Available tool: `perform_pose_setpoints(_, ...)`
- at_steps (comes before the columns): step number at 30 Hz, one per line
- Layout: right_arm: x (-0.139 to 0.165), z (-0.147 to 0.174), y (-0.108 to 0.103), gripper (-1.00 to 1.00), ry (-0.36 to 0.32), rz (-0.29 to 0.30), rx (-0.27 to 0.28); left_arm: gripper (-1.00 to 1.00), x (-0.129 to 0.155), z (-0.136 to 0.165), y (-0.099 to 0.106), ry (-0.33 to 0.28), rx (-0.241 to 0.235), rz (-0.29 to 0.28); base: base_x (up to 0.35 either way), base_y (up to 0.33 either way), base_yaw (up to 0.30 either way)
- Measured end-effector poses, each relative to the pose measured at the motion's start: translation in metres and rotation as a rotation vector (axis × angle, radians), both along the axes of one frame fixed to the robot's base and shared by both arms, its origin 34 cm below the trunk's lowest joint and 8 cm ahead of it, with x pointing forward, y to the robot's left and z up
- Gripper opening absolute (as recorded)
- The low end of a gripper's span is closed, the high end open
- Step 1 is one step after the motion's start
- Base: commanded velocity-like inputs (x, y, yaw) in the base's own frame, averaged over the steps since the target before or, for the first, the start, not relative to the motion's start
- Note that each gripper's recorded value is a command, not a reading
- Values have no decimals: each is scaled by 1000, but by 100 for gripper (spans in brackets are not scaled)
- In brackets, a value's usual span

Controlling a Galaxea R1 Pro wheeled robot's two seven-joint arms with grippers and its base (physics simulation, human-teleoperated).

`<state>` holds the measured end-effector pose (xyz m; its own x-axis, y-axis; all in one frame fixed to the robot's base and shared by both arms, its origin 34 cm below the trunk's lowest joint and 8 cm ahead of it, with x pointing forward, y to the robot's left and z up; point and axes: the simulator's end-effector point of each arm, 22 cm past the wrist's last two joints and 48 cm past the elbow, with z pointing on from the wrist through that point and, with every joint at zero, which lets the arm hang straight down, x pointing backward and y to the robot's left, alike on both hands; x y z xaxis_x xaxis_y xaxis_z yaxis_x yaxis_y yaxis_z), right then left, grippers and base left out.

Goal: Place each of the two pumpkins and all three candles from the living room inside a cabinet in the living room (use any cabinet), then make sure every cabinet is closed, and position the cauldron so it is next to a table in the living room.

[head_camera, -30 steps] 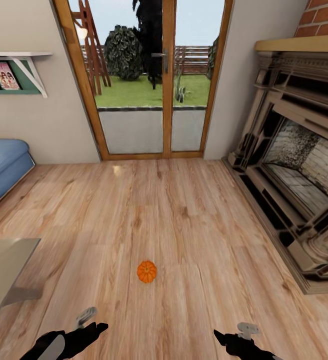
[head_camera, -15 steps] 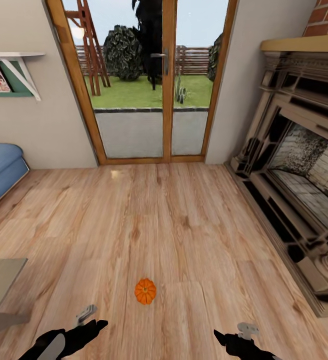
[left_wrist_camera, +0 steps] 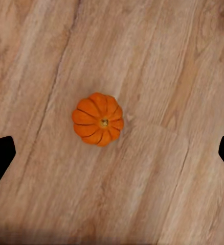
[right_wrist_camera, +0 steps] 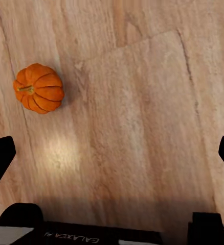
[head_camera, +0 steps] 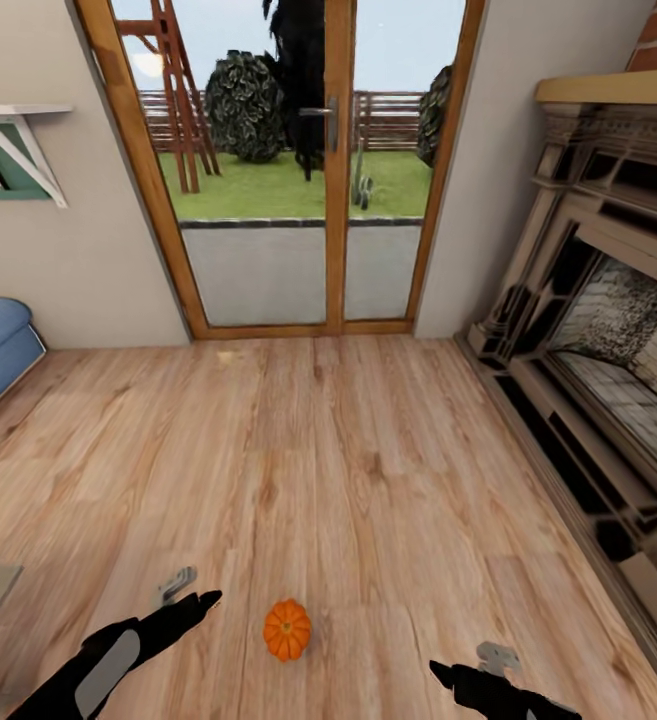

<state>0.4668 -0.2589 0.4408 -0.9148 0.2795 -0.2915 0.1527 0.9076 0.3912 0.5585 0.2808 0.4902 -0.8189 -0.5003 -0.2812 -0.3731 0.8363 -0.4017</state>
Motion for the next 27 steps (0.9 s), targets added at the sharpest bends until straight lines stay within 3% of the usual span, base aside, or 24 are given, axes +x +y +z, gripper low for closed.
perform_pose_setpoints(7,107,59,-32,100,-105,-1,-45,100,13,8,1,-43,-1,8,336,0,0)
perform_pose_setpoints(11,151,102,-43,100,-158,-1,-62,100,19,12,1,-59,-1,5,330,0,0)
perform_pose_setpoints(19,177,141,-47,100,-180,3,-68,100,21,14,0,-67,-3,5,173,0,0)
perform_pose_setpoints(27,197,172,-32,100,-223,10,-49,100,23,15,-1,-71,-6,6,9,0,0)
